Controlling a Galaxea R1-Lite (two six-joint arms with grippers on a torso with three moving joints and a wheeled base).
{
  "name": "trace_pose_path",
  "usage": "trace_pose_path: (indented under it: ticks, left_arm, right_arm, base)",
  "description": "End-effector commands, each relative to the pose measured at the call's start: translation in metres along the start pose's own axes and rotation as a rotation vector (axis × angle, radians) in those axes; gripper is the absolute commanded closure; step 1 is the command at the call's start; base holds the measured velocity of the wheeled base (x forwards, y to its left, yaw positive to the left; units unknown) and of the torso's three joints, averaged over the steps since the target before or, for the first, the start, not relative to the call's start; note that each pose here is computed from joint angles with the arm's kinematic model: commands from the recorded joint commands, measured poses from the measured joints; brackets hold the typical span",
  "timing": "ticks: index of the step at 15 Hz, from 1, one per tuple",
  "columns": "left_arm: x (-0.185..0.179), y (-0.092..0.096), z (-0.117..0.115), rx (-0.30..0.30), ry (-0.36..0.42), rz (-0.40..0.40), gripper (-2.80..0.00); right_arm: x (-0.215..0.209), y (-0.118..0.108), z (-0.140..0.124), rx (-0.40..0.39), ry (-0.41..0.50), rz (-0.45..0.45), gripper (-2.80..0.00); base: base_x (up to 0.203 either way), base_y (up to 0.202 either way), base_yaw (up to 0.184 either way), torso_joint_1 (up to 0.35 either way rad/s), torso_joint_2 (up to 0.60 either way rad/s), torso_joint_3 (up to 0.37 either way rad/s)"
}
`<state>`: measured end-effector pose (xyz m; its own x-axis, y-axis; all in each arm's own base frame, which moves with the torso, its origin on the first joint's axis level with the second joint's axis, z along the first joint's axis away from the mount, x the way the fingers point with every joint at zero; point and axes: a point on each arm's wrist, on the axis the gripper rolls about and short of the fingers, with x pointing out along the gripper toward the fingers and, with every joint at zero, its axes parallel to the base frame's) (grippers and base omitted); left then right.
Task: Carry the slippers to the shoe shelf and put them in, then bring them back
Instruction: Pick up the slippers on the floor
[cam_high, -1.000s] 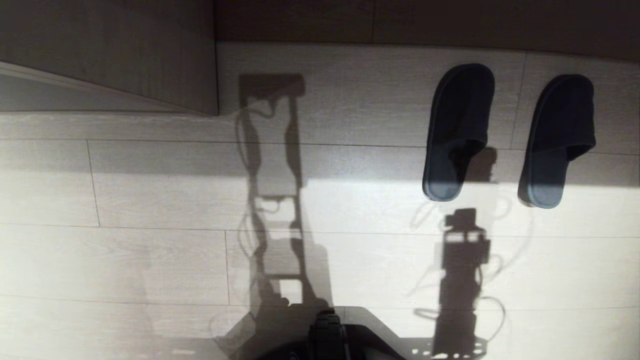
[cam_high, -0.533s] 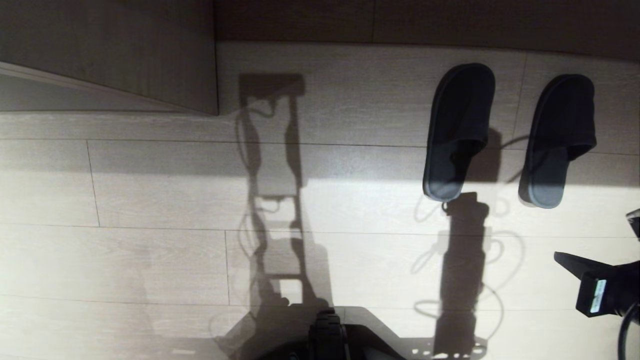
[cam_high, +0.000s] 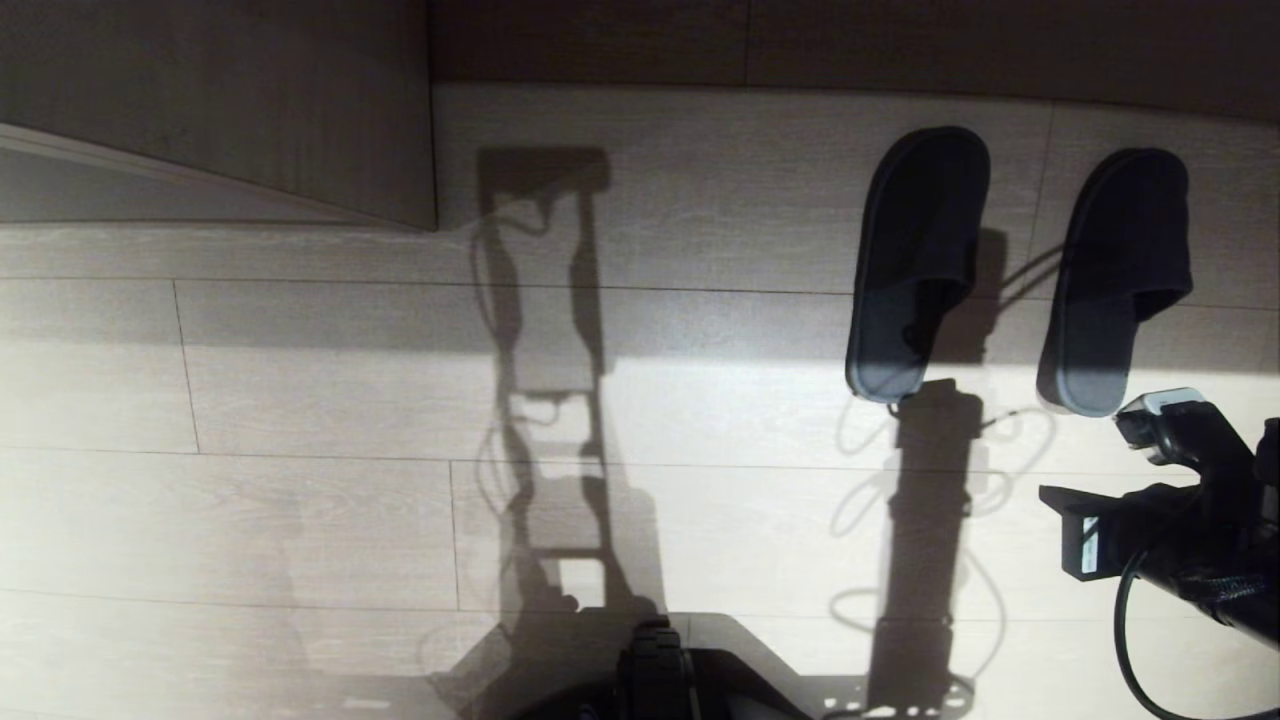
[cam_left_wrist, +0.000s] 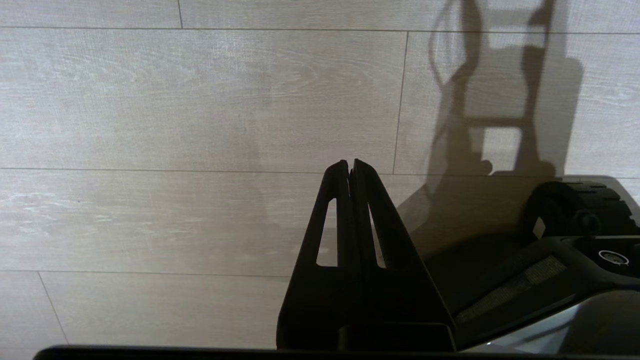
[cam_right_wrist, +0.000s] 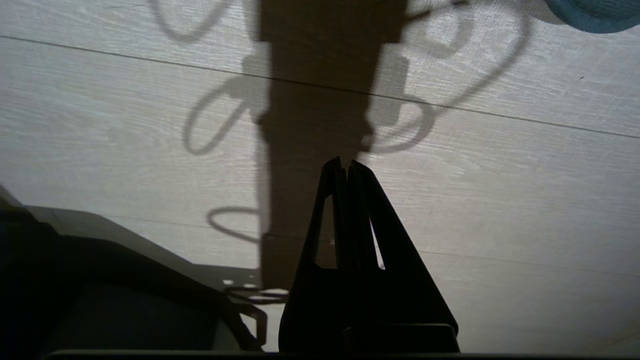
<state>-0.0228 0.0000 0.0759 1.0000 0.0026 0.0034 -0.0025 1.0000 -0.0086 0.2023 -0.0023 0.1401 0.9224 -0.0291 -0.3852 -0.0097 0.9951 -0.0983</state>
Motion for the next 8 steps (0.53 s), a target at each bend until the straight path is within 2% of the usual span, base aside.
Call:
trace_pose_path:
  ticks: [1,5,6,8]
  left_arm:
    - [0.000,0.000,0.000,-0.001,-0.001,0.001,0.00]
    - [0.000,0.000,0.000,-0.001,-0.001,0.001,0.00]
    - [0.000,0.000,0.000,-0.001,-0.001,0.001,0.00]
    - [0.000,0.000,0.000,-0.001,-0.001,0.001,0.00]
  right_arm:
    - [0.007,0.000,-0.002,-0.002,0.021,0.003,0.00]
    - [0.008,0.000,0.009,-0.014,-0.034,0.000,0.00]
    - [0.008,0.000,0.010,-0.013,-0.042,0.001,-2.80]
    - [0.009,0.000,0.014,-0.012,-0.083,-0.001,-2.80]
  base:
    - [0.000,0.000,0.000,0.000,0.00,0.000]
    - [0.000,0.000,0.000,0.000,0.00,0.000]
    - [0.000,0.000,0.000,0.000,0.00,0.000]
    - [0.000,0.000,0.000,0.000,0.00,0.000]
